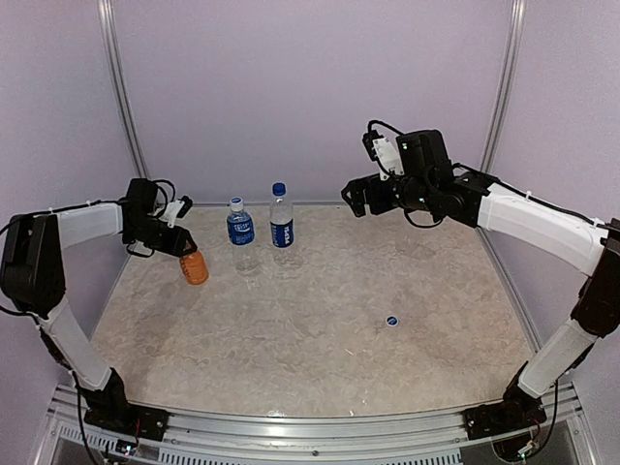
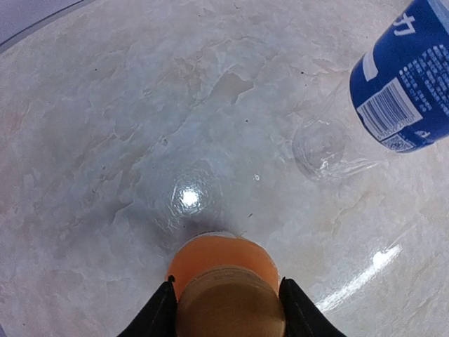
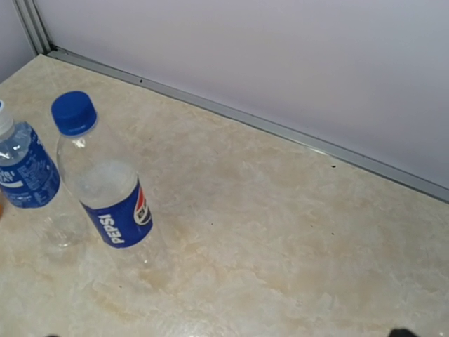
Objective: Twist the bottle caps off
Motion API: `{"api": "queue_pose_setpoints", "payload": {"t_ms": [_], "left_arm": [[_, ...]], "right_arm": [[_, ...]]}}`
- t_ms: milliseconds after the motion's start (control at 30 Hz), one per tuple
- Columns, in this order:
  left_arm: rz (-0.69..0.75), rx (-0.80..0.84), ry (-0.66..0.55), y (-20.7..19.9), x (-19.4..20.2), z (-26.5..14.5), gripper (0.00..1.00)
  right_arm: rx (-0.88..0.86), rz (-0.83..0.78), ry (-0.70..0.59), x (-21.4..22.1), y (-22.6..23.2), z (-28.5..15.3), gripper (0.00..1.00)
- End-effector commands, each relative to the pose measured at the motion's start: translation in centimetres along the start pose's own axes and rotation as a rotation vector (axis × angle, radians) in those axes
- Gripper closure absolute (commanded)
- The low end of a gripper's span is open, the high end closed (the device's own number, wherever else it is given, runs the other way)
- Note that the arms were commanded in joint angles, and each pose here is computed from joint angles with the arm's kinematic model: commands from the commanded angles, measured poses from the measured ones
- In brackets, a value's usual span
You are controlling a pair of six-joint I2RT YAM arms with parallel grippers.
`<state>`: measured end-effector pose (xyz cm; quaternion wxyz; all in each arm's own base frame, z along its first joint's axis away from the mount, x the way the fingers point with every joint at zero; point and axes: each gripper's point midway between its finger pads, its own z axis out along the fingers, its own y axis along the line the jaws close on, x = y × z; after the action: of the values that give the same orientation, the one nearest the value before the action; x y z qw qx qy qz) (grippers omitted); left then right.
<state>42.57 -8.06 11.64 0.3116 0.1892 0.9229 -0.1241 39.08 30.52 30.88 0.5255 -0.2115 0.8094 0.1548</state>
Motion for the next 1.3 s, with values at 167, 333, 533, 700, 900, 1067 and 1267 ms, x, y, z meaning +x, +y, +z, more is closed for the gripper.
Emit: {"api": "queue_pose_setpoints", "payload": {"t_ms": [167,333,533,700,900,1067,1267], "left_arm": [[0.046,0.002,0.029,-0.6,1.3,-1.0,1.00],[0.119,-0.065,0.020,-0.1,1.3,-5.2,1.00],[0.284,-0.064,-0.078,-3.9,-1.0,-15.8,1.00],[0.308,0.142,-0.072,-11.3,-0.7,-24.4,1.00],[0.414,0.400,-0.070,-20.1,1.2,-30.6,1.00],[0.511,0.442,-0.079,-23.2,2.1,-31.9,1.00],[0.529,0.443,-0.108,-23.5,1.4,-32.4,1.00]], "right_arm": [[-0.010,0.008,0.002,0.0,0.4,-1.4,0.01],[-0.073,-0.008,-0.036,-1.1,1.9,-2.6,0.01],[-0.266,-0.179,-0.178,-3.8,9.2,-4.9,0.03],[-0.441,-0.445,-0.316,-4.6,18.8,-6.3,0.01],[-0.567,-0.590,-0.400,-5.9,28.1,-5.8,0.01],[-0.715,-0.571,-0.408,-5.6,32.7,-5.4,0.01],[-0.886,-0.555,-0.342,-1.7,35.0,-5.3,0.01]]}}
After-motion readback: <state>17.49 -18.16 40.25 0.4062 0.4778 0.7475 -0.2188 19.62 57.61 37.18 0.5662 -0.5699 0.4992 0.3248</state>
